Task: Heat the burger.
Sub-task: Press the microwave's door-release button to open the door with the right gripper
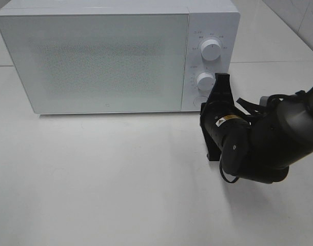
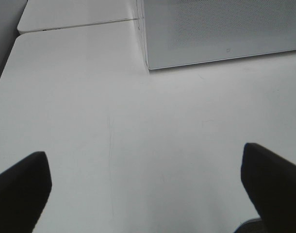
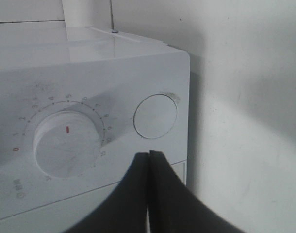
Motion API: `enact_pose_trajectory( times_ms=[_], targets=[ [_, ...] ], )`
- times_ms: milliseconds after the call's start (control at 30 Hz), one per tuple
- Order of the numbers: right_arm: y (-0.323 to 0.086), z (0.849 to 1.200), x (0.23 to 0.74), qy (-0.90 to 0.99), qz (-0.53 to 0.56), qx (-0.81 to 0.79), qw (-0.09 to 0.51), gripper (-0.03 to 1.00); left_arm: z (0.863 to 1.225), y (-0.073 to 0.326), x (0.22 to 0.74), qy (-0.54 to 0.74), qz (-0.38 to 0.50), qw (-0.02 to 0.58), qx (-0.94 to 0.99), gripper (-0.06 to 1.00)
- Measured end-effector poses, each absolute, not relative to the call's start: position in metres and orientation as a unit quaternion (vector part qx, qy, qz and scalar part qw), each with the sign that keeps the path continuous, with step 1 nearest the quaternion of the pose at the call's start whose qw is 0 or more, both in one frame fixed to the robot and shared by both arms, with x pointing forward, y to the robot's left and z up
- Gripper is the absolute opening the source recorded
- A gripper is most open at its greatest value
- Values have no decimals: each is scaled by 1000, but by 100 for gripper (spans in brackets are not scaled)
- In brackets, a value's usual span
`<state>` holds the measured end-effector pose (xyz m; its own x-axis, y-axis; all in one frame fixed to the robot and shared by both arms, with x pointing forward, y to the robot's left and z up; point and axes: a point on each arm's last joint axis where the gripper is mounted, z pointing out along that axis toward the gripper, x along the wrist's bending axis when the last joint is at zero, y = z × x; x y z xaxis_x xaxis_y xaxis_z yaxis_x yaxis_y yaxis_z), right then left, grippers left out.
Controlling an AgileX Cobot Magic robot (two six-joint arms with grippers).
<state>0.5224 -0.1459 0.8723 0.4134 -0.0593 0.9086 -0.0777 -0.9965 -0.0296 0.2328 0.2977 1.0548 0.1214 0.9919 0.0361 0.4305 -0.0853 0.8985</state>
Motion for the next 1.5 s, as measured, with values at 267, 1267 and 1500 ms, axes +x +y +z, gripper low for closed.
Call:
enact_pose_trajectory(
  times_ms=[267, 1267, 1500],
  targets=[
    [-144, 863, 545, -42, 534, 845, 9, 2, 1055, 298, 233, 555, 363, 387, 641, 99],
    [-141, 845, 578, -64, 524, 849, 13, 2, 1055, 298, 233, 555, 363, 387, 641, 99],
    [-137, 845, 587, -88, 538, 838, 31, 2, 1055, 298, 233, 555, 363, 387, 641, 99]
  ],
)
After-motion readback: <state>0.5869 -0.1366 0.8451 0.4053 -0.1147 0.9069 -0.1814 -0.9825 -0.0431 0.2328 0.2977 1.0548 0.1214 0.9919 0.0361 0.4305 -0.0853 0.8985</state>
